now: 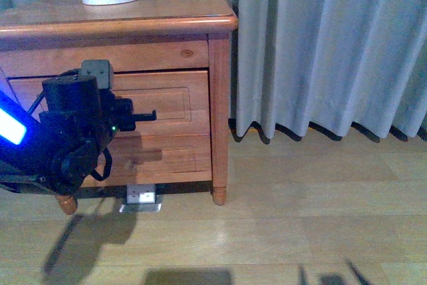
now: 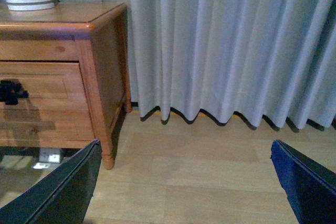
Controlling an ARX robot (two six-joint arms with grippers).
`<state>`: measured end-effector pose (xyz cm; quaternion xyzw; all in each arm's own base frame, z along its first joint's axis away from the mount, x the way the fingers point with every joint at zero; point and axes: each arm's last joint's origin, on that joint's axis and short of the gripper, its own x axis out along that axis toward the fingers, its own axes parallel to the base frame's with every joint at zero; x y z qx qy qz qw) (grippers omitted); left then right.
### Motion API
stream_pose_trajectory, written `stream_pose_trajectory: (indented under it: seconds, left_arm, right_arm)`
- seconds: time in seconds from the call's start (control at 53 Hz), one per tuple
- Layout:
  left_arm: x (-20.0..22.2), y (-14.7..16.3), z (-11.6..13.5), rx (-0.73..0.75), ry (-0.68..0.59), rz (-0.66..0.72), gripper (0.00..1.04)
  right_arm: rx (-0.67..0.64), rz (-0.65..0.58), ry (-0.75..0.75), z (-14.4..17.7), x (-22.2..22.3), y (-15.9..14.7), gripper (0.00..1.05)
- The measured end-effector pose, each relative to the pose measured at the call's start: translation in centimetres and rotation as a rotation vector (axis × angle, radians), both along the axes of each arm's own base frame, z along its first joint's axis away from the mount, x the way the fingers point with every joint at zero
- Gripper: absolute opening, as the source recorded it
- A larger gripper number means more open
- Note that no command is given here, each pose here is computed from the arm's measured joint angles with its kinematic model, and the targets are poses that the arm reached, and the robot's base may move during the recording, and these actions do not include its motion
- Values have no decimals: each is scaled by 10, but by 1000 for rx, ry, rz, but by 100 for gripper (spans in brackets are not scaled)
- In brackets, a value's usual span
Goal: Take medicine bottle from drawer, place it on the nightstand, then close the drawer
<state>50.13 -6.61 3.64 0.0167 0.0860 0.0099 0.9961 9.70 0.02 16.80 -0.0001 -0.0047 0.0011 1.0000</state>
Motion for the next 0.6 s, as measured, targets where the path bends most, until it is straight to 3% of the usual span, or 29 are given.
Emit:
stream_pose_trajectory:
  seconds: [0.396,0.604]
  left_arm:
    - [-2,0,-6,3,22,0,97]
    - [-2,1,-6,2,21,1,98]
  right_arm:
    - [0,0,0,0,0,0,98]
    - [0,0,0,0,0,0,98]
